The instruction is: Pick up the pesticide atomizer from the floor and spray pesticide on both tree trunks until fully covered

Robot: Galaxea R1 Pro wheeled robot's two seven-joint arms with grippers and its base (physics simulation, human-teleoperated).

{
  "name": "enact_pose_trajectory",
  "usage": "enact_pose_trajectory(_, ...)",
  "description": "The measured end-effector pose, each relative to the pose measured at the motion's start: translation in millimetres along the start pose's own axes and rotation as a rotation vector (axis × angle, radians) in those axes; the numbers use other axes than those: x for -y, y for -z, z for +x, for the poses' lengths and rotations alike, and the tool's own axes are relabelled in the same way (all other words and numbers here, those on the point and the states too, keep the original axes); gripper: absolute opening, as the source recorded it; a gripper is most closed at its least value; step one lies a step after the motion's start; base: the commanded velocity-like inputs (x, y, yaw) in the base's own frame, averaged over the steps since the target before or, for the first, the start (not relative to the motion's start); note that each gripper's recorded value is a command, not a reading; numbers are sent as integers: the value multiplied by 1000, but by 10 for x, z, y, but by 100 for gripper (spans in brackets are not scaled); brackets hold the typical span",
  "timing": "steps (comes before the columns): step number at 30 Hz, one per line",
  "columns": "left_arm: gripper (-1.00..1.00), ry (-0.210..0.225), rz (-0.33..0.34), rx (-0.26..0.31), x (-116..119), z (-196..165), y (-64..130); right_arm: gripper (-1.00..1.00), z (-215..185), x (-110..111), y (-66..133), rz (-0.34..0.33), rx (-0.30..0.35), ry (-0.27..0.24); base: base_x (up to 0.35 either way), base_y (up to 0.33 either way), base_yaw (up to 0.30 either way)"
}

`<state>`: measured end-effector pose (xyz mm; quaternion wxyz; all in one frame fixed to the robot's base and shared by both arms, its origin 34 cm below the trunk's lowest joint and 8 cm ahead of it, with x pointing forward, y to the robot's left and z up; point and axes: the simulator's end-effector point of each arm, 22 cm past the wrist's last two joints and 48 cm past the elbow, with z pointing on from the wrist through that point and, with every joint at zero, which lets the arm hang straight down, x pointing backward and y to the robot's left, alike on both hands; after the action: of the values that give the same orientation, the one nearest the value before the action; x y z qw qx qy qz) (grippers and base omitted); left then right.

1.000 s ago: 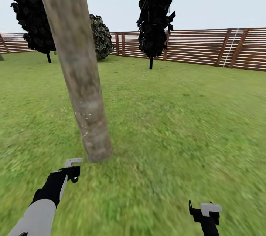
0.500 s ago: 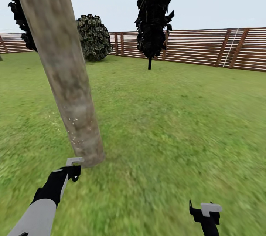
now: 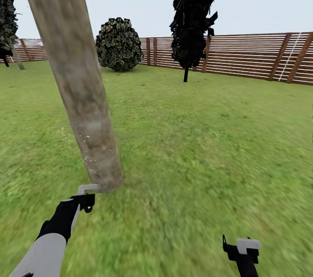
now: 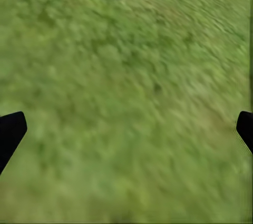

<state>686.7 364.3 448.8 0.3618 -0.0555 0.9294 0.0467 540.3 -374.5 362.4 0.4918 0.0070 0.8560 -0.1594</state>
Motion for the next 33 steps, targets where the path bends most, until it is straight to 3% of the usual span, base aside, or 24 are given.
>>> enact_pose_trajectory(8, -100, 7, -60, 0, -145, -1, 5, 100, 3, -2, 1, -1, 0, 1, 0, -276, 41)
enact_pose_trajectory(24, -100, 15, -70, -2, -200, 6, 10, 100, 2, -9, 5, -1, -1, 0, 107, -259, 264)
enact_pose_trajectory(33, -100, 15, -68, -2, -188, 9, 7, 100, 5, -6, 3, -3, -1, 1, 126, -240, 12)
